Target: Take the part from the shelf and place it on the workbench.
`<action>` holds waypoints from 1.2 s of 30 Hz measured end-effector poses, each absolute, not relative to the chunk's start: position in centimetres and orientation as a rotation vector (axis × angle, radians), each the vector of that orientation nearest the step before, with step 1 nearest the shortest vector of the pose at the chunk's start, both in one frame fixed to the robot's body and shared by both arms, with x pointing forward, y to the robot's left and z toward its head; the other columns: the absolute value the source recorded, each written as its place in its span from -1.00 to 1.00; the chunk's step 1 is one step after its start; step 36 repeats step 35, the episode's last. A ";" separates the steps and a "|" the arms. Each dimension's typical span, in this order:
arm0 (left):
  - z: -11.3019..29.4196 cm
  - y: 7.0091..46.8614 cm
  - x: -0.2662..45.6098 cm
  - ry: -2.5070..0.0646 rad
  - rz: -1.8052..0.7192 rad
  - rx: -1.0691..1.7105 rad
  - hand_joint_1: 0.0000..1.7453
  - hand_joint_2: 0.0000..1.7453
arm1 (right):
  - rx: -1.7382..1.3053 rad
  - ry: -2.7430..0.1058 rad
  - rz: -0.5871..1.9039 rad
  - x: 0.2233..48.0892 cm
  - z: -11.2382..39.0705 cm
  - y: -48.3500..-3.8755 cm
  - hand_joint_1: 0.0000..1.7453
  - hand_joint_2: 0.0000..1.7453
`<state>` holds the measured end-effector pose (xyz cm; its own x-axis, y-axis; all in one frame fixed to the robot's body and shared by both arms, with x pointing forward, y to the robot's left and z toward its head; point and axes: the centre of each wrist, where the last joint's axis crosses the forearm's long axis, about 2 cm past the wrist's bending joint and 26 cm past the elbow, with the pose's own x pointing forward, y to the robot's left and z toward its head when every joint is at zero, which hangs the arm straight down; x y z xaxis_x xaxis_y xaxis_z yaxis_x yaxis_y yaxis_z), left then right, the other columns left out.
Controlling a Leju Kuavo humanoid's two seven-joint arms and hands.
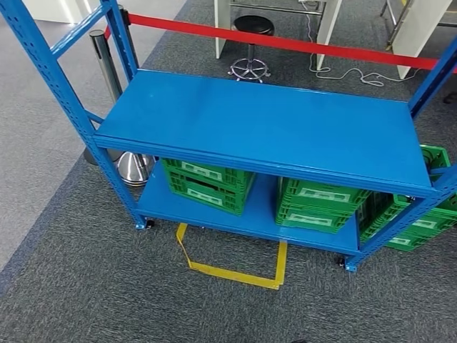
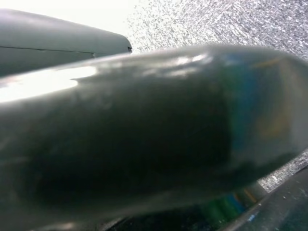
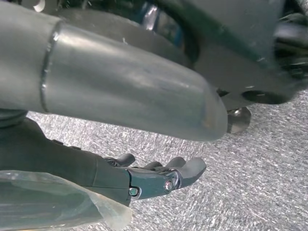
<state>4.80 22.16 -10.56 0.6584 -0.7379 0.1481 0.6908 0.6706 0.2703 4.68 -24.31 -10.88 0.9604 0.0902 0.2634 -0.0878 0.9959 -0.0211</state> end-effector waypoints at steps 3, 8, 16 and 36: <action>-10.6 22.2 4.9 -0.255 -0.815 0.199 -1.00 -1.00 | -0.008 -0.270 0.092 4.9 -10.9 -24.3 -1.00 -1.00; -10.6 22.3 4.9 -0.255 -0.814 0.202 -1.00 -1.00 | -0.005 -0.267 0.094 4.8 -10.9 -24.3 -1.00 -1.00; -10.6 22.3 4.8 -0.248 -0.812 0.199 -1.00 -1.00 | 0.011 -0.265 0.095 4.7 -10.9 -24.3 -1.00 -1.00; -10.5 21.8 5.1 -0.255 -0.805 0.194 -1.00 -1.00 | 0.031 -0.244 0.100 4.8 -10.9 -24.6 -1.00 -1.00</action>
